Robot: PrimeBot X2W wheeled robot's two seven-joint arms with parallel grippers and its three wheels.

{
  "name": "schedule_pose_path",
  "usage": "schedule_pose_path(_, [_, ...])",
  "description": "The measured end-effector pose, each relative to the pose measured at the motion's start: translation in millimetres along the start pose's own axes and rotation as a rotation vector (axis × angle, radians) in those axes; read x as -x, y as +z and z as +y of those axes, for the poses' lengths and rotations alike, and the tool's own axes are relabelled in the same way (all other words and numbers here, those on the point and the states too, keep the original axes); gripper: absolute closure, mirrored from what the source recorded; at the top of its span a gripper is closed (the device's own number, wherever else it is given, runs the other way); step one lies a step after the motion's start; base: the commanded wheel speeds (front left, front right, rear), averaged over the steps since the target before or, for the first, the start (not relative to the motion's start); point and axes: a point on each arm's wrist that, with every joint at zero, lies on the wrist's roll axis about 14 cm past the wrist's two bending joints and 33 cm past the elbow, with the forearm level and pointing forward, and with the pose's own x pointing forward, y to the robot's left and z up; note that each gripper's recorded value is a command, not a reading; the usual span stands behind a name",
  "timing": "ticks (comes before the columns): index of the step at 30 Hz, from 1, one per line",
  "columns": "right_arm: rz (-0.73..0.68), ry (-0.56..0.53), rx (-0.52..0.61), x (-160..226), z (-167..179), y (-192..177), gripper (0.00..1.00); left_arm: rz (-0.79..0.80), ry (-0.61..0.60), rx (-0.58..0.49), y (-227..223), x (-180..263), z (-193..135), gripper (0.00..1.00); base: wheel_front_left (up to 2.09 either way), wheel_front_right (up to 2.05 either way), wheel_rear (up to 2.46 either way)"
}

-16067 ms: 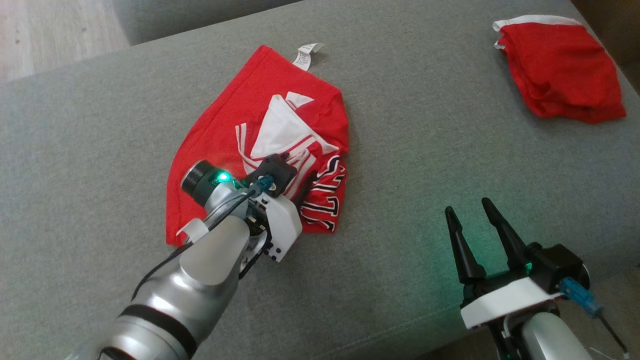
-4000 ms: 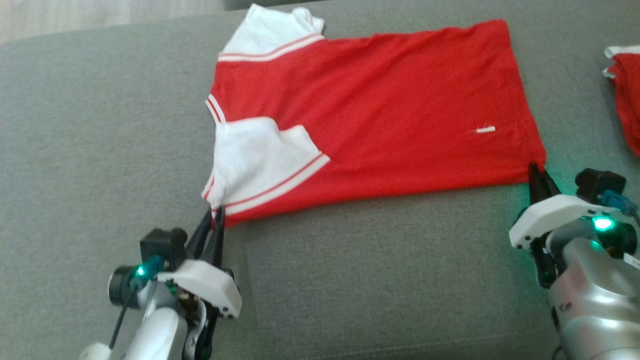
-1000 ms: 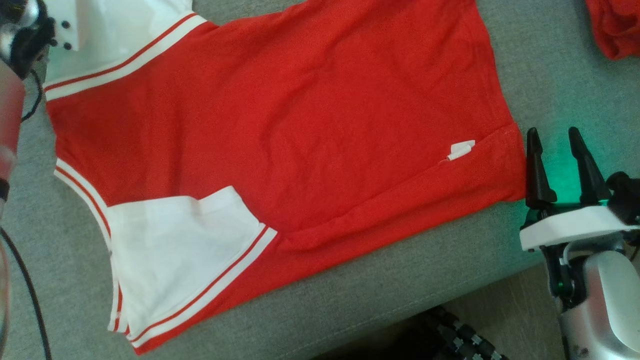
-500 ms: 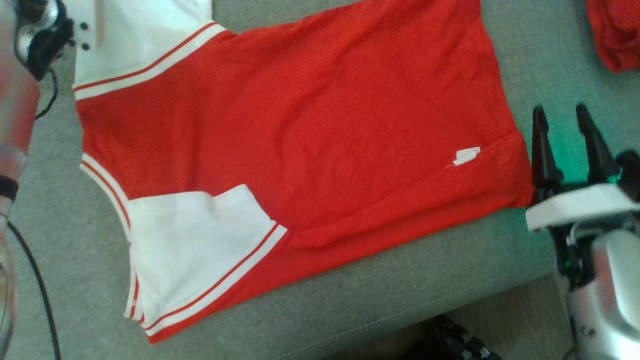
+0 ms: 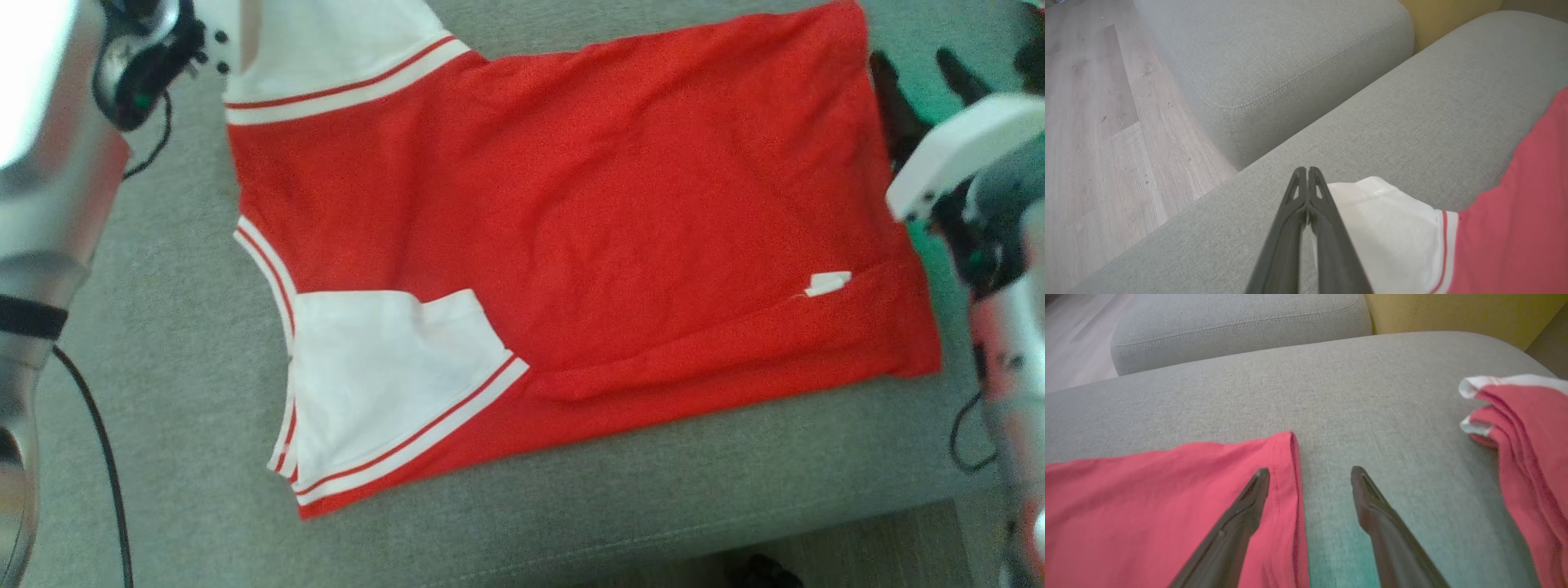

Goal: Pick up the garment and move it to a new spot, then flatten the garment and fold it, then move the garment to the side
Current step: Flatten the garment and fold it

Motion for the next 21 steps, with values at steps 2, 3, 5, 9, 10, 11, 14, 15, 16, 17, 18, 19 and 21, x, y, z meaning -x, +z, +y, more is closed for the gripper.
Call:
schedule_pose_path(2, [0.022,-0.001,0.019,-10.0,0.6,8.1,0.00,0.003,-0.009,-0.009,-3.9,3.9,-2.4,1.00,0.00,0.00,0.00])
schedule_pose_path(3, [0.032,0.004,0.024,-14.7,3.1,11.3,0.00,0.005,-0.011,-0.012,-5.7,5.7,-3.1,1.00,0.00,0.00,0.00])
schedule_pose_path(5, [0.062,0.017,0.040,-23.2,10.3,13.2,0.00,0.002,-0.017,-0.018,-6.8,8.8,-4.9,1.00,0.00,0.00,0.00])
schedule_pose_path(9, [0.112,0.034,0.055,-34.5,20.6,7.2,0.00,0.000,-0.022,-0.026,-5.8,13.3,-4.9,1.00,0.00,0.00,0.00])
schedule_pose_path(10, [0.112,0.034,0.055,-34.5,20.6,7.2,0.00,0.000,-0.022,-0.026,-5.8,13.3,-4.9,1.00,0.00,0.00,0.00])
schedule_pose_path(11, [0.151,0.040,0.060,-37.7,24.2,-0.4,0.00,0.007,-0.024,-0.028,-7.4,14.6,-5.0,1.00,0.00,0.00,0.00])
schedule_pose_path(14, [0.187,0.043,0.063,-40.6,27.2,-8.7,0.00,0.015,-0.027,-0.037,-9.2,16.8,-5.5,1.00,0.00,0.00,0.00])
schedule_pose_path(15, [0.187,0.047,0.055,-41.5,28.4,-8.9,0.00,0.015,-0.026,-0.037,-9.9,17.5,-5.3,1.00,0.00,0.00,0.00])
schedule_pose_path(16, [0.183,0.051,0.052,-42.5,30.2,-7.7,0.00,0.016,-0.024,-0.037,-10.8,18.3,-5.1,1.00,0.00,0.00,0.00])
schedule_pose_path(17, [0.180,0.055,0.050,-43.2,31.9,-6.5,0.00,0.018,-0.024,-0.038,-11.9,19.2,-5.1,1.00,0.00,0.00,0.00])
schedule_pose_path(18, [0.178,0.060,0.053,-44.0,34.0,-5.3,0.00,0.020,-0.021,-0.037,-13.2,19.9,-4.9,1.00,0.00,0.00,0.00])
schedule_pose_path(19, [0.174,0.064,0.055,-44.8,35.9,-3.8,0.00,0.024,-0.020,-0.037,-14.7,20.6,-4.4,1.00,0.00,0.00,0.00])
schedule_pose_path(21, [0.168,0.068,0.059,-45.6,37.7,-1.2,0.00,0.024,-0.017,-0.040,-14.6,21.6,-3.5,1.00,0.00,0.00,0.00])
